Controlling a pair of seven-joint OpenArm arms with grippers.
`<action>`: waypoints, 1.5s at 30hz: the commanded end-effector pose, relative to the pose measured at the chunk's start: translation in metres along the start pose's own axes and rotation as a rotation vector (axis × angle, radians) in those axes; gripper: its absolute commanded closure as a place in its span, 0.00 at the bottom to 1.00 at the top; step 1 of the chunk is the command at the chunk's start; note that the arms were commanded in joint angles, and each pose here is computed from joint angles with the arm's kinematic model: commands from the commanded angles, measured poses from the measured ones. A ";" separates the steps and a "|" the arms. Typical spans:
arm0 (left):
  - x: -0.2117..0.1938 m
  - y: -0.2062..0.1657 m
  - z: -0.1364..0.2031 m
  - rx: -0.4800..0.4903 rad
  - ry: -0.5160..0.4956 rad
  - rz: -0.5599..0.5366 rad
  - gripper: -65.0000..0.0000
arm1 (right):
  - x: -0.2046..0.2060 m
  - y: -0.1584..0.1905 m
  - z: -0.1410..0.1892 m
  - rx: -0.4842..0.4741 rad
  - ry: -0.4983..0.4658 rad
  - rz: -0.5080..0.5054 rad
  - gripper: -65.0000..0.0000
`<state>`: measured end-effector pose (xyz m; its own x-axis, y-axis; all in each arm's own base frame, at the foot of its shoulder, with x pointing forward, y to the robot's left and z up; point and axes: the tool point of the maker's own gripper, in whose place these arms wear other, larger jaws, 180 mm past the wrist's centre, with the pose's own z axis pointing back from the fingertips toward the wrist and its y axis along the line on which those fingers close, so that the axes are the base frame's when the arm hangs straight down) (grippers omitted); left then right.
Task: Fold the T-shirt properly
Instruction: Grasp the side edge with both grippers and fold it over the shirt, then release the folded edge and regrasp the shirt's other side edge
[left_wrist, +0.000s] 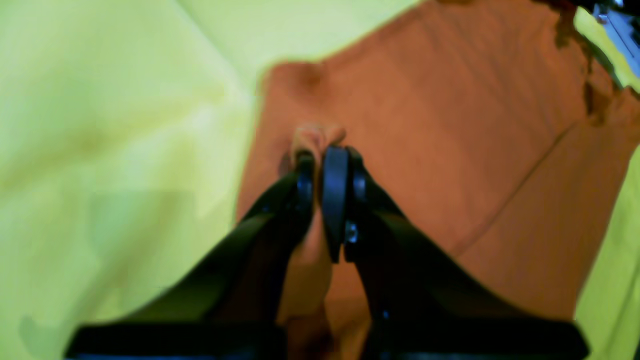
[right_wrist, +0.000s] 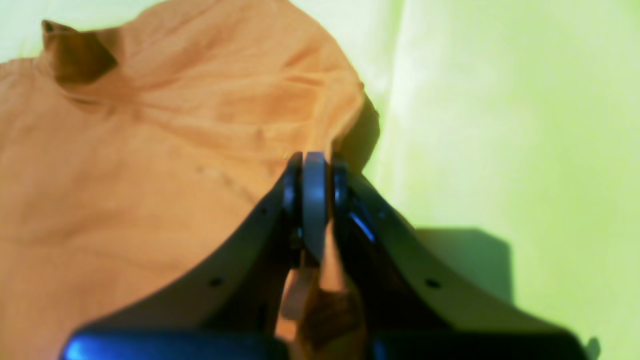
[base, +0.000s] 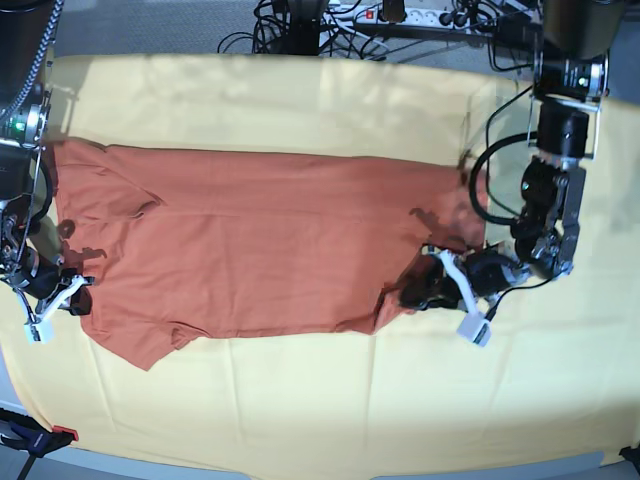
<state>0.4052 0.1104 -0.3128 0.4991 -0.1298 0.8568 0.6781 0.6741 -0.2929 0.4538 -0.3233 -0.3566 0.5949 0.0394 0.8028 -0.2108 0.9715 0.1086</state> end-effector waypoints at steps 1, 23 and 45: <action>0.025 -0.001 0.011 -0.008 -0.065 -0.041 1.00 | 0.031 -0.012 0.010 -0.018 -0.075 0.008 1.00; 0.007 -0.026 0.074 -0.093 0.039 -0.043 1.00 | 0.025 -0.019 0.015 -0.029 -0.036 0.012 1.00; -0.003 -0.037 0.088 -0.172 0.121 0.031 1.00 | 0.021 -0.047 0.039 -0.071 0.006 -0.029 1.00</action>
<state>0.3235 0.1472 -0.2864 0.6146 -0.2189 0.7579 0.7176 0.5541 -0.4219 0.4338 -0.3649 -0.3493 0.6608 0.0189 0.7503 -0.1512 0.9825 0.1084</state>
